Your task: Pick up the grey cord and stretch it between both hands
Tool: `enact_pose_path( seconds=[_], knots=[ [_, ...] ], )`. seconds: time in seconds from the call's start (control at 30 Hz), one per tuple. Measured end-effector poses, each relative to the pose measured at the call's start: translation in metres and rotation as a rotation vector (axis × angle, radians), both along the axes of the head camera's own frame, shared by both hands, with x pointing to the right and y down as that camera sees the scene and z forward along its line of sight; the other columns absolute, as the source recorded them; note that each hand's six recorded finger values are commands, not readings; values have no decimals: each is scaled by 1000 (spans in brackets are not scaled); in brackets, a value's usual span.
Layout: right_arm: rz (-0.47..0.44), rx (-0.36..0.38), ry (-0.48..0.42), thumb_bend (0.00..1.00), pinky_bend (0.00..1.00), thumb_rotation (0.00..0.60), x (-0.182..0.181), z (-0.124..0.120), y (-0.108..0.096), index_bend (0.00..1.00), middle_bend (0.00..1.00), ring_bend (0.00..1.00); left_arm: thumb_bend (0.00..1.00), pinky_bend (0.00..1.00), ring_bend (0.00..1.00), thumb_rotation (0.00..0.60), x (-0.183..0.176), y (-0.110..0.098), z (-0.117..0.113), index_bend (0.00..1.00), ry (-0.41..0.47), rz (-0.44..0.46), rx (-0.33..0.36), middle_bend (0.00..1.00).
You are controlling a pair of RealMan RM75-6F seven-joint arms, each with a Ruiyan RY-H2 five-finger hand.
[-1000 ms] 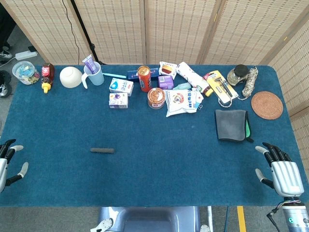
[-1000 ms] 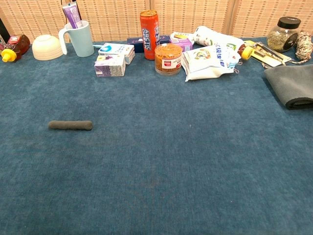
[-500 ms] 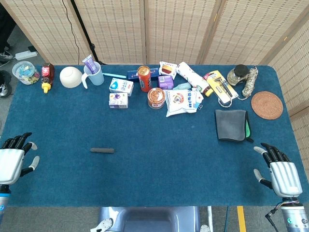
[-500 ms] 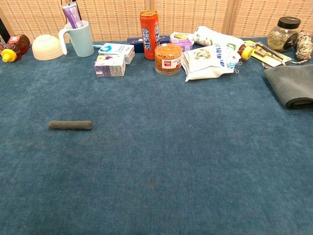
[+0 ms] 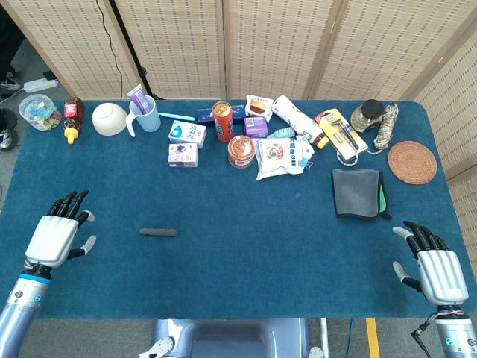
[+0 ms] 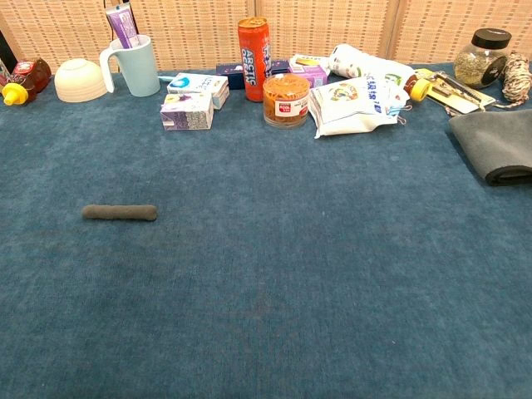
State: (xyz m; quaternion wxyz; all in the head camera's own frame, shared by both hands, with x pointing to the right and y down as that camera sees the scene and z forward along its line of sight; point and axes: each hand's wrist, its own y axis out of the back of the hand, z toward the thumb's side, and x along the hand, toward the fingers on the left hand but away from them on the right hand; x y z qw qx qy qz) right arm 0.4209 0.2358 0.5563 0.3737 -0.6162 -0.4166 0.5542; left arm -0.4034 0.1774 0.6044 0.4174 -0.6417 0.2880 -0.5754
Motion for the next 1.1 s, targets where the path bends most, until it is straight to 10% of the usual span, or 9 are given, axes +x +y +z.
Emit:
enact_pose_path(
  seconds=[1.1],
  knots=[
    [29,4,26,334,263,600,8,-11,6,229,163,174,259,148,59,446,62,-1,92,497,34,13,-75,63]
  ],
)
